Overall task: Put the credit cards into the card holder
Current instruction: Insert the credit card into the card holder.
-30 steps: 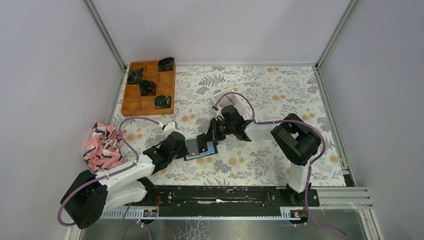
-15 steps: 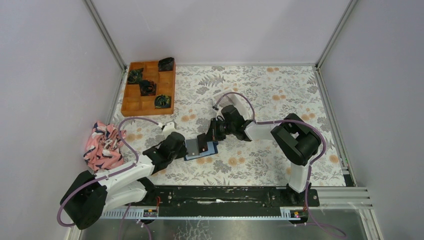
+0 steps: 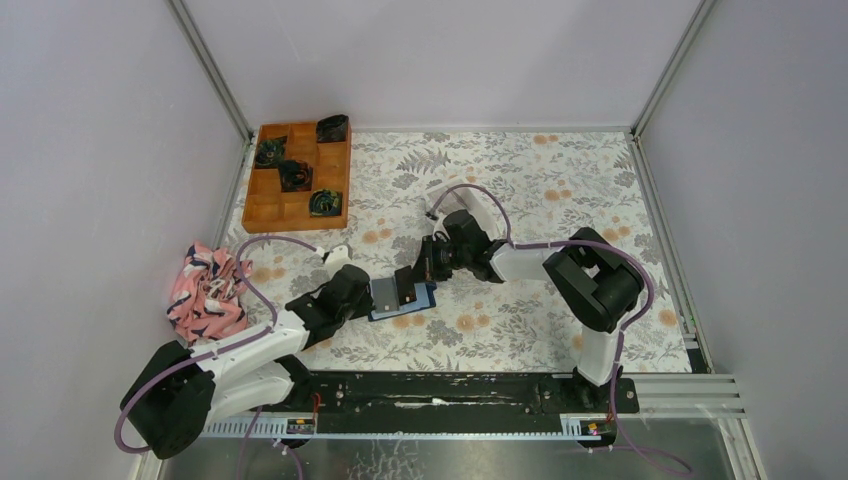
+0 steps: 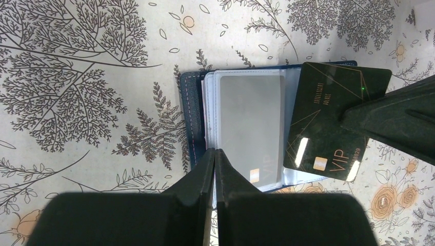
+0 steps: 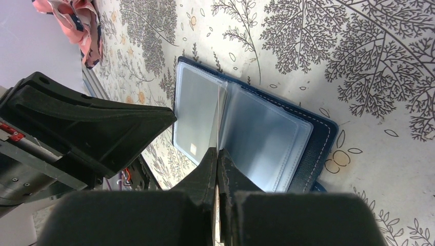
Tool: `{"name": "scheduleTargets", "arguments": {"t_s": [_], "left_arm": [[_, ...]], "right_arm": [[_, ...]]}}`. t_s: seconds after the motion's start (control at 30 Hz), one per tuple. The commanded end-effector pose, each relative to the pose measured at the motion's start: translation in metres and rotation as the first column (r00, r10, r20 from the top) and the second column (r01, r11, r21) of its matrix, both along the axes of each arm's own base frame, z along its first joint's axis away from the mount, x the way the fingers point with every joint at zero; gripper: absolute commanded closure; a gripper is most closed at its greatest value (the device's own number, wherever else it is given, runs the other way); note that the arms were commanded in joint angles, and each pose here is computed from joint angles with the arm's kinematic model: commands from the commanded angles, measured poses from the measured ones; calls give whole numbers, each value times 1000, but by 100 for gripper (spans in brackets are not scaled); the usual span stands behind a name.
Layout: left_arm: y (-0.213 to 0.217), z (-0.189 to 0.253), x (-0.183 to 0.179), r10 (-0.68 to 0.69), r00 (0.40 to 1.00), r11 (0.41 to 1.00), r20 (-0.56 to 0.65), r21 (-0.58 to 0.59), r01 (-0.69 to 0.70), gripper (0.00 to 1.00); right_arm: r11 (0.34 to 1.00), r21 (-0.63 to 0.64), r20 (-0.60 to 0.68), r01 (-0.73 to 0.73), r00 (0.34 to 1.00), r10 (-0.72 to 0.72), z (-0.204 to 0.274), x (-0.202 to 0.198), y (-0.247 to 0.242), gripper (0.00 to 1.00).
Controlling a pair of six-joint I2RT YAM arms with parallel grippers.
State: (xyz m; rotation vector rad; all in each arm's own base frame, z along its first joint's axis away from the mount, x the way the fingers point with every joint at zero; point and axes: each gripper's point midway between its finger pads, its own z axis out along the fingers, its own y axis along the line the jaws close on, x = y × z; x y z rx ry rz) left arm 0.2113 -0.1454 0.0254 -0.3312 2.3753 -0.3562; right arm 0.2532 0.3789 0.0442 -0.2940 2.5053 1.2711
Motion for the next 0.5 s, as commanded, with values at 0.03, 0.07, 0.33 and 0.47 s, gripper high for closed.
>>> {"name": "scheduleTargets", "arguments": {"t_s": [0.03, 0.07, 0.33, 0.47], "left_arm": [[5, -4, -1, 20, 1000, 1000, 1, 20, -20, 94], [5, -4, -1, 19, 1000, 1000, 0, 20, -19, 94], [5, -5, -1, 20, 1000, 1000, -5, 23, -20, 95], [5, -6, -1, 20, 1000, 1000, -7, 23, -19, 94]], "right_arm": [[998, 64, 72, 14, 997, -18, 34, 10, 1, 100], [998, 63, 72, 15, 997, -20, 34, 11, 1, 100], [998, 65, 59, 5, 998, -9, 30, 9, 2, 100], [998, 69, 46, 0, 999, -3, 26, 7, 3, 100]]}}
